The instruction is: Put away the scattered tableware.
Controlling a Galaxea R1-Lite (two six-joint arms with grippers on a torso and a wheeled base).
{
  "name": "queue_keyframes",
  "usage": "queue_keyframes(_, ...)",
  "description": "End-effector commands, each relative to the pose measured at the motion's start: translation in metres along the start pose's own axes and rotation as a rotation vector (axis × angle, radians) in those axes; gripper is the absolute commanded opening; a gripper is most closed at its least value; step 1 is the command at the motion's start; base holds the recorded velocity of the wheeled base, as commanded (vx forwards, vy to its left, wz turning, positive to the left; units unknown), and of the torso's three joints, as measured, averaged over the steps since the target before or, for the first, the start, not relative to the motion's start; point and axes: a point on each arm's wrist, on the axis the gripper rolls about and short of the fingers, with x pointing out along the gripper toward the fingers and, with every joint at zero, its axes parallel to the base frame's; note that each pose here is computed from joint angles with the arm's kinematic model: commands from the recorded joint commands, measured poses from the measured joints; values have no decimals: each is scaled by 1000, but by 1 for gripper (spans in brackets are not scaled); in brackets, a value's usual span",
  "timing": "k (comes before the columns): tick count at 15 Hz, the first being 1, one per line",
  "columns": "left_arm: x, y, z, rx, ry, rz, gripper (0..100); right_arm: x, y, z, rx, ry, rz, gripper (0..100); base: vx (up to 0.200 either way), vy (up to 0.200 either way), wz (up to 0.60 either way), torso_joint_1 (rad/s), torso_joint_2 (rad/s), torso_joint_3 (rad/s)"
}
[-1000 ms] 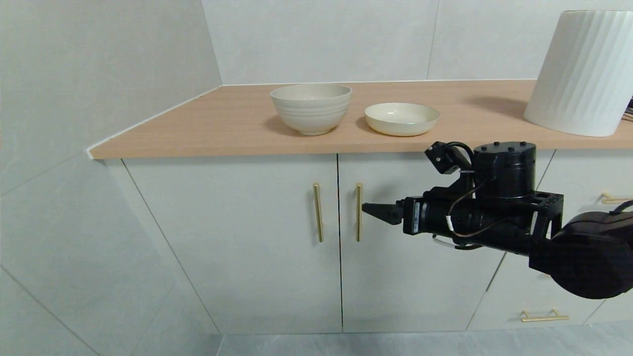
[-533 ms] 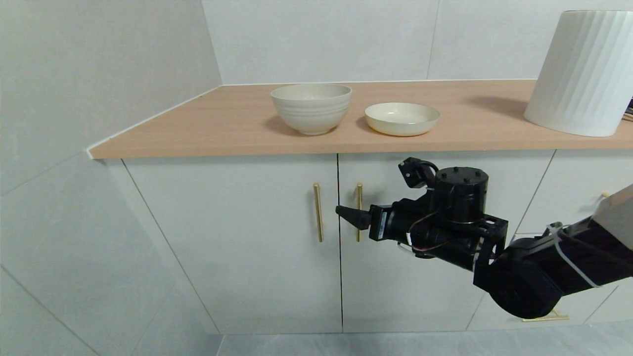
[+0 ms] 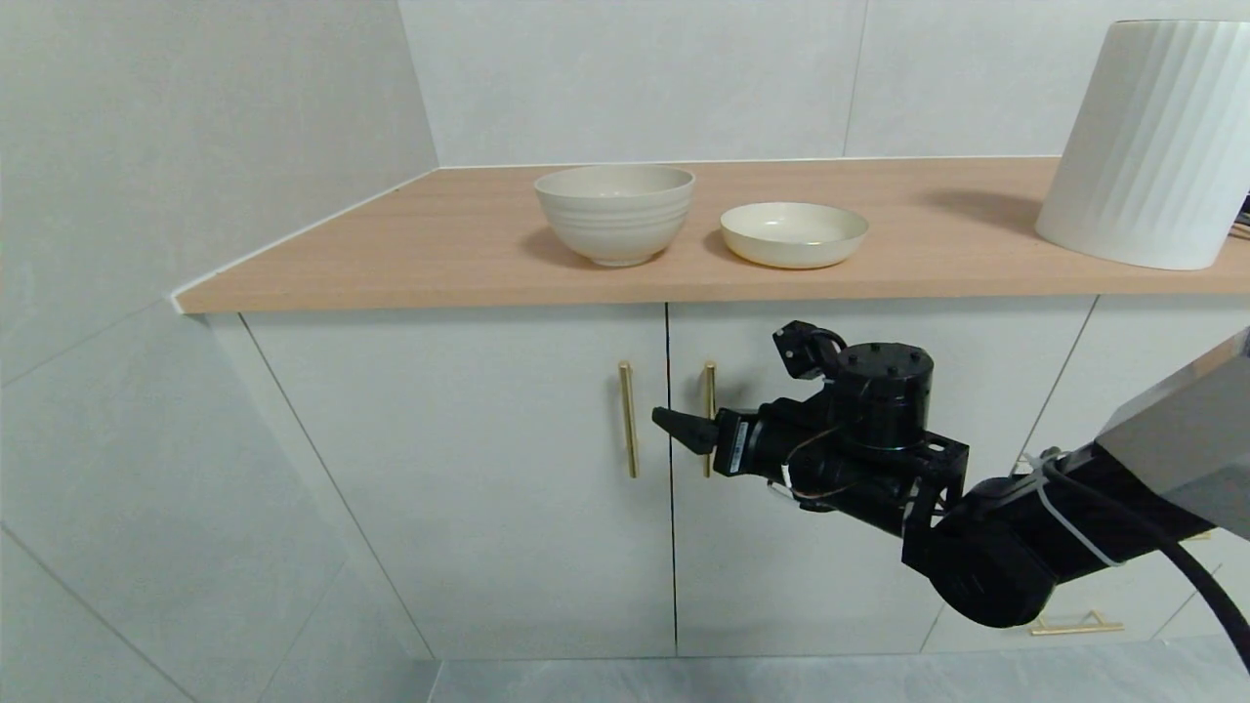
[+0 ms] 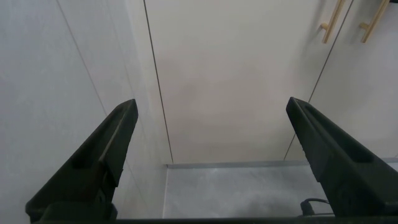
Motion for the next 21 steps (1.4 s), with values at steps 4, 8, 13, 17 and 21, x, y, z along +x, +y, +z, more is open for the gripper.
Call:
queue_keyframes(4, 0, 0, 0, 0, -1, 0, 100, 3, 0, 0, 46, 7, 13, 100, 0, 0, 0, 0, 0, 0)
queue_keyframes(8, 0, 0, 0, 0, -1, 0, 100, 0, 3, 4, 74, 8, 36, 100, 0, 0, 0, 0, 0, 0)
queue_keyframes(13, 0, 0, 0, 0, -1, 0, 100, -7, 8, 10, 107, 36, 72, 100, 0, 0, 0, 0, 0, 0)
queue_keyframes(17, 0, 0, 0, 0, -1, 0, 100, -14, 9, 8, 109, 65, 104, 100, 0, 0, 0, 0, 0, 0)
queue_keyframes(21, 0, 0, 0, 0, -1, 0, 100, -26, 12, 11, 110, 90, 150, 100, 0, 0, 0, 0, 0, 0)
